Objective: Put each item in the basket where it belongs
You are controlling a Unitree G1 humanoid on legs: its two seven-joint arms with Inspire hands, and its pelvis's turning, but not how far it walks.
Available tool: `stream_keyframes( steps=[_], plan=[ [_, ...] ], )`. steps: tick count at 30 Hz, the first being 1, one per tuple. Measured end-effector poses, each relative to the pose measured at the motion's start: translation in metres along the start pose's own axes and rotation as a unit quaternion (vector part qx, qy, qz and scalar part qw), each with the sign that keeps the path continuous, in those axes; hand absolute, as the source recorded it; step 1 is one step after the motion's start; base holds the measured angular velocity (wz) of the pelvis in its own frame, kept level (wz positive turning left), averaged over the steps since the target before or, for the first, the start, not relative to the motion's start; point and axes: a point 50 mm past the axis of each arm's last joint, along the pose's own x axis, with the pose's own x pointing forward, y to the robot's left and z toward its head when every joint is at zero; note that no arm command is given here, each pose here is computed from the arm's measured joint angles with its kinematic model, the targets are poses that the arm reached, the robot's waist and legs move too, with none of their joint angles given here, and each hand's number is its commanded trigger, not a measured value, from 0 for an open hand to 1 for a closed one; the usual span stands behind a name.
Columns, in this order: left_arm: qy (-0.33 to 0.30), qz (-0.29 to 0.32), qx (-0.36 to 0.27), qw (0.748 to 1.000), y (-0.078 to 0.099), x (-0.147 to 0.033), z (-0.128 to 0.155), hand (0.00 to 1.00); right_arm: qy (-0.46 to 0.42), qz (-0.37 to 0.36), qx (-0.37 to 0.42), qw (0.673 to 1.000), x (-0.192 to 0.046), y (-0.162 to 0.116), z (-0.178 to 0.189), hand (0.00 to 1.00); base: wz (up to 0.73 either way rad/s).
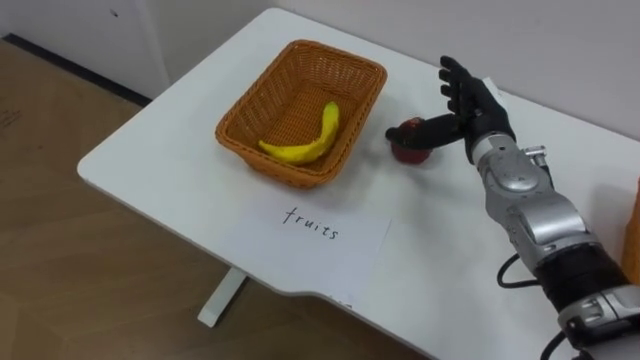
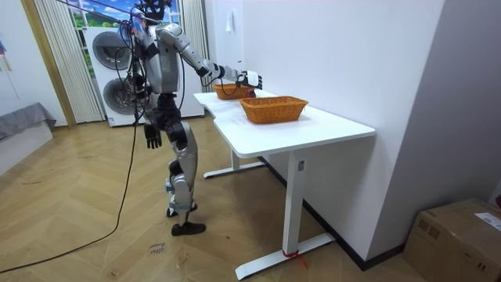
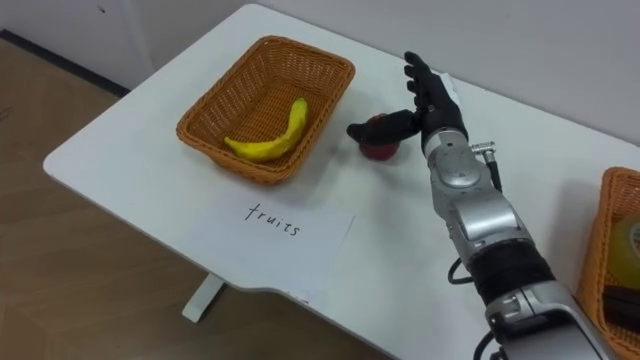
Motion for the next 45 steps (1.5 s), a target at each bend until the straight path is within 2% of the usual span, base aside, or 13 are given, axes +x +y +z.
stream_keyframes(
  steps=[13,20,45],
  plan=[
    [-0.003,0.000,-0.001,1.000,0.001,0.000,0.003,0.00,0.024,-0.001,-0.020,1.000,0.000,-0.002,-0.012,0.00,0.00],
    [-0.026,0.005,0.002,1.000,0.005,0.002,0.016,0.00,0.047,0.000,-0.036,0.998,0.000,-0.002,-0.024,0.00,0.00],
    [-0.049,0.012,0.007,0.999,0.009,0.005,0.030,0.00,0.032,-0.026,-0.044,0.998,0.007,-0.016,-0.020,0.00,0.00]
  ],
)
